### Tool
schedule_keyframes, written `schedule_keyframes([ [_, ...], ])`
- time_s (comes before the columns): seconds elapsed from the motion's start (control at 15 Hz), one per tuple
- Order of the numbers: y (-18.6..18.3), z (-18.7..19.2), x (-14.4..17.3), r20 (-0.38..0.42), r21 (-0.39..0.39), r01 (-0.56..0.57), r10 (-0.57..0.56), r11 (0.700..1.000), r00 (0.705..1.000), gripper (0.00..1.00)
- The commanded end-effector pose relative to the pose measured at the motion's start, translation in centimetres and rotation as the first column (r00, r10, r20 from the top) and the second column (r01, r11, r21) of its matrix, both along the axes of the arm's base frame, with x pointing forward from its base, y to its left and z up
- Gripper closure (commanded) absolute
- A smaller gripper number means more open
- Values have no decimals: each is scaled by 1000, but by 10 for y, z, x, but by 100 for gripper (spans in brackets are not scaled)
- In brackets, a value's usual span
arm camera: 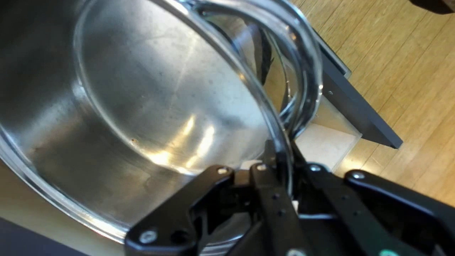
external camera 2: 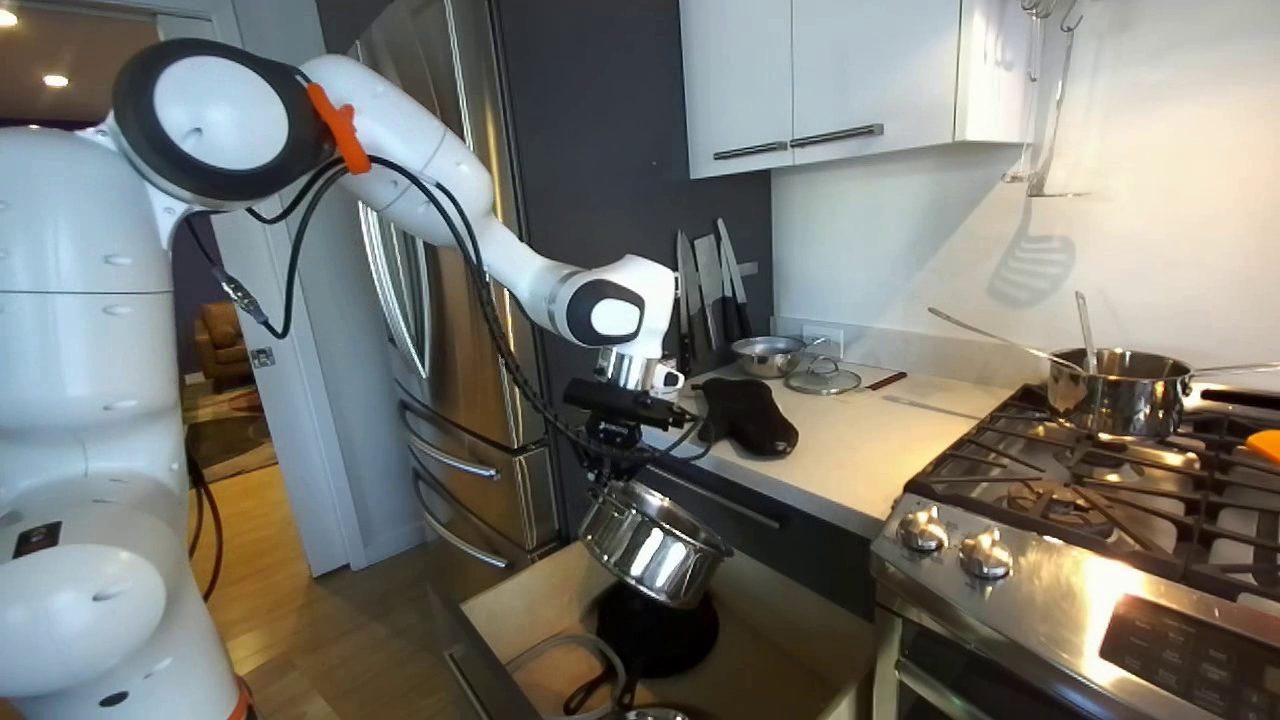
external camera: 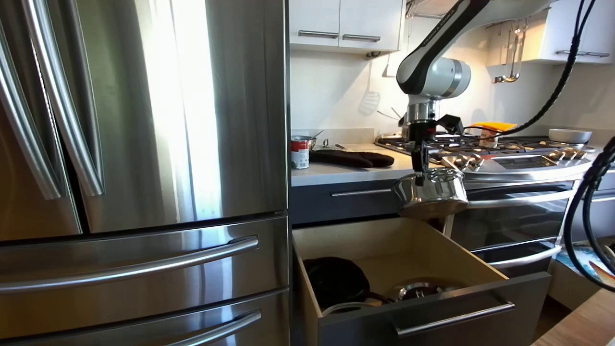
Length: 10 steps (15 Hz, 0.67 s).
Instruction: Pick up the silver pot from the open drawer and place it on the bottom left cooker on the hob of the stove
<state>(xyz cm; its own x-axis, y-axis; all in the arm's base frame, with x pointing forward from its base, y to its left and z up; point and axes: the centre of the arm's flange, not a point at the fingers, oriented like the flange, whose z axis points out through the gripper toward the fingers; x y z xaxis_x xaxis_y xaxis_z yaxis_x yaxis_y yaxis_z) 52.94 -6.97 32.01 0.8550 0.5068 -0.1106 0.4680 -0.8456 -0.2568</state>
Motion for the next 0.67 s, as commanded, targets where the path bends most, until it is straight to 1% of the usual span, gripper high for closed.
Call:
schedule_keyframes([
  [0.0,-1,60,-21,69,-19,11,-10,1000,998,98],
  [0.33,-5,102,-30,128,-34,37,-32,999,991,98],
  [0.47,-7,111,-34,181,-41,61,-53,997,982,98],
  [0.53,-8,116,-35,218,-37,82,-72,996,973,98],
  [0.6,-10,120,-37,245,-49,94,-79,994,966,98],
])
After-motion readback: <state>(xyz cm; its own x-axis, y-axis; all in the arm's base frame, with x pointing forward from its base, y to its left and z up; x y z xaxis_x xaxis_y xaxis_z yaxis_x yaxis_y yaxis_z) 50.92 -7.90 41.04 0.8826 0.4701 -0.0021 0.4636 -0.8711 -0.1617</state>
